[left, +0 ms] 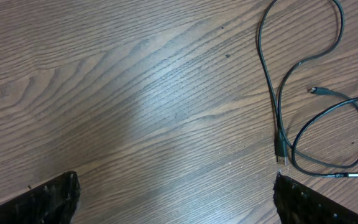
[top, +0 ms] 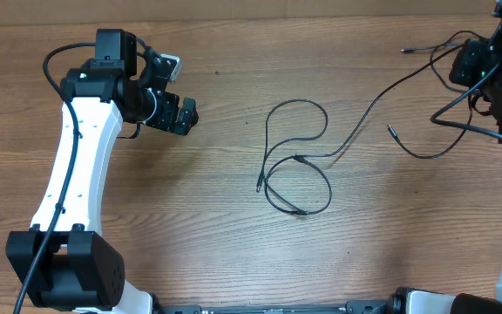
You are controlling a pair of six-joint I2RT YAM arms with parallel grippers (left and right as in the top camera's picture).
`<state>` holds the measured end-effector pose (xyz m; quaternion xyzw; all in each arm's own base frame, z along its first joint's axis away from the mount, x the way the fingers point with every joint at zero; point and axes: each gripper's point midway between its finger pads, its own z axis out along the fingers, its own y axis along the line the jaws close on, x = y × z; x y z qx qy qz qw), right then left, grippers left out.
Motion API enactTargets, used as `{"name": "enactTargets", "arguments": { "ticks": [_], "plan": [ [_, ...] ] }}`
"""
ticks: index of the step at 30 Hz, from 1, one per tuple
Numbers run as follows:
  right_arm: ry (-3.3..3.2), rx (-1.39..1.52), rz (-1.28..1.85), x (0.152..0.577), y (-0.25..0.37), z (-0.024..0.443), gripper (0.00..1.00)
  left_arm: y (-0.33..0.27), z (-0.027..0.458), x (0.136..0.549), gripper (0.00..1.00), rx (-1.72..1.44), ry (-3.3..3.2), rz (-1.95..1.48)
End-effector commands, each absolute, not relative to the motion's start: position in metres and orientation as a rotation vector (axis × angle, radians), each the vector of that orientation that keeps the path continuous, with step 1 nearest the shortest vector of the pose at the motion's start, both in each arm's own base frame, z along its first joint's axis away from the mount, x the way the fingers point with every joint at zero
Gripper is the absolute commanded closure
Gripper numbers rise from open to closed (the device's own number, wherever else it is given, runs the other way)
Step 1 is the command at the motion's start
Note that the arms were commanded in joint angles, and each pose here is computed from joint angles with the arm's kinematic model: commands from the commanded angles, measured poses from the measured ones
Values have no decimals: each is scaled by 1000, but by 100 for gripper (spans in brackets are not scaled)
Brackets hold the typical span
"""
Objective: Untangle cables
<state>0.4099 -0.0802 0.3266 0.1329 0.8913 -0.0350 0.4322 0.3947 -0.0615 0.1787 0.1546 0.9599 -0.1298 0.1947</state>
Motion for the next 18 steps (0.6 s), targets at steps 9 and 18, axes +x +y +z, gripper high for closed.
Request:
{"name": "enactTargets", "arguments": {
  "ticks": [9,18],
  "plan": [
    [2196,352,-105,412,-86,335,96,-62,189,394,0,429,2666,-356],
    [2193,434,-154,406,-115,331,96,-62,189,394,0,429,2666,-356]
  ]
}}
